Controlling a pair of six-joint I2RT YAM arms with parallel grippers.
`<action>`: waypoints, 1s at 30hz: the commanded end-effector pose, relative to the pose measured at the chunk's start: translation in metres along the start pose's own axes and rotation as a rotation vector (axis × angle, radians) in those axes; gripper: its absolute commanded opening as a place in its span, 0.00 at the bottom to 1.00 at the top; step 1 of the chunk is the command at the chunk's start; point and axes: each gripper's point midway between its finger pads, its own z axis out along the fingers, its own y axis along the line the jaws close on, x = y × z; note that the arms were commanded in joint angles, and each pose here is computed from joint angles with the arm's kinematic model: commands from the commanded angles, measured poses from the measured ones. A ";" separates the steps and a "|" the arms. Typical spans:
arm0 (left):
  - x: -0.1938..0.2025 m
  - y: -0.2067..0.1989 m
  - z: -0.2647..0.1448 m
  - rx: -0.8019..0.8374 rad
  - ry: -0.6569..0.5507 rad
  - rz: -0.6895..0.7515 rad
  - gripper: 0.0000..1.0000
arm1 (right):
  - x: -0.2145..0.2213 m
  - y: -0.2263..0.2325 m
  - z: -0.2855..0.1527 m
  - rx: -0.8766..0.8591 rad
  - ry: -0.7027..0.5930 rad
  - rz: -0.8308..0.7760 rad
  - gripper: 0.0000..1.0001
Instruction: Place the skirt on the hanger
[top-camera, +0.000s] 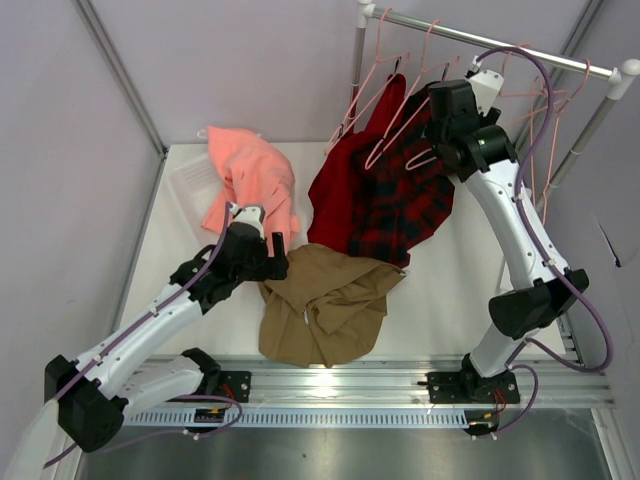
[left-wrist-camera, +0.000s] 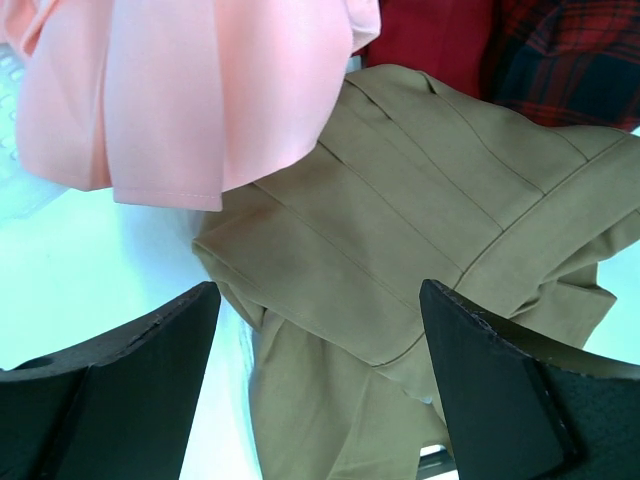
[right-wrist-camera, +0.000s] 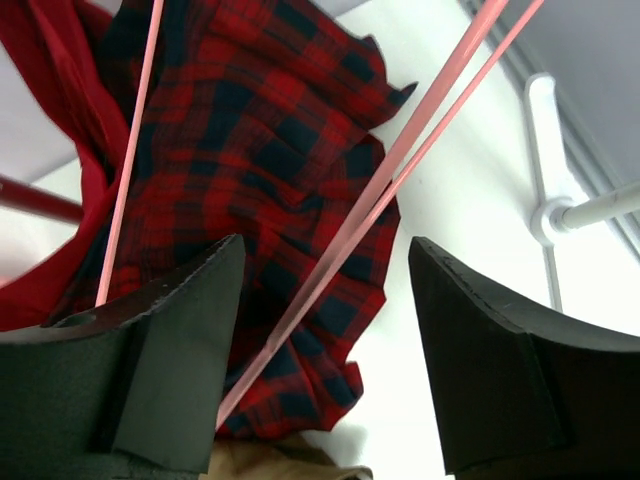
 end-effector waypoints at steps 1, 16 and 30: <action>-0.009 0.008 -0.004 -0.020 -0.035 0.021 0.87 | -0.028 -0.005 0.005 0.048 -0.094 0.034 0.71; -0.007 0.011 0.003 -0.017 -0.012 0.038 0.90 | -0.007 -0.012 -0.006 0.082 -0.034 -0.108 0.37; -0.003 0.007 0.008 0.005 0.015 0.039 0.90 | -0.001 -0.046 -0.030 0.142 -0.005 -0.156 0.35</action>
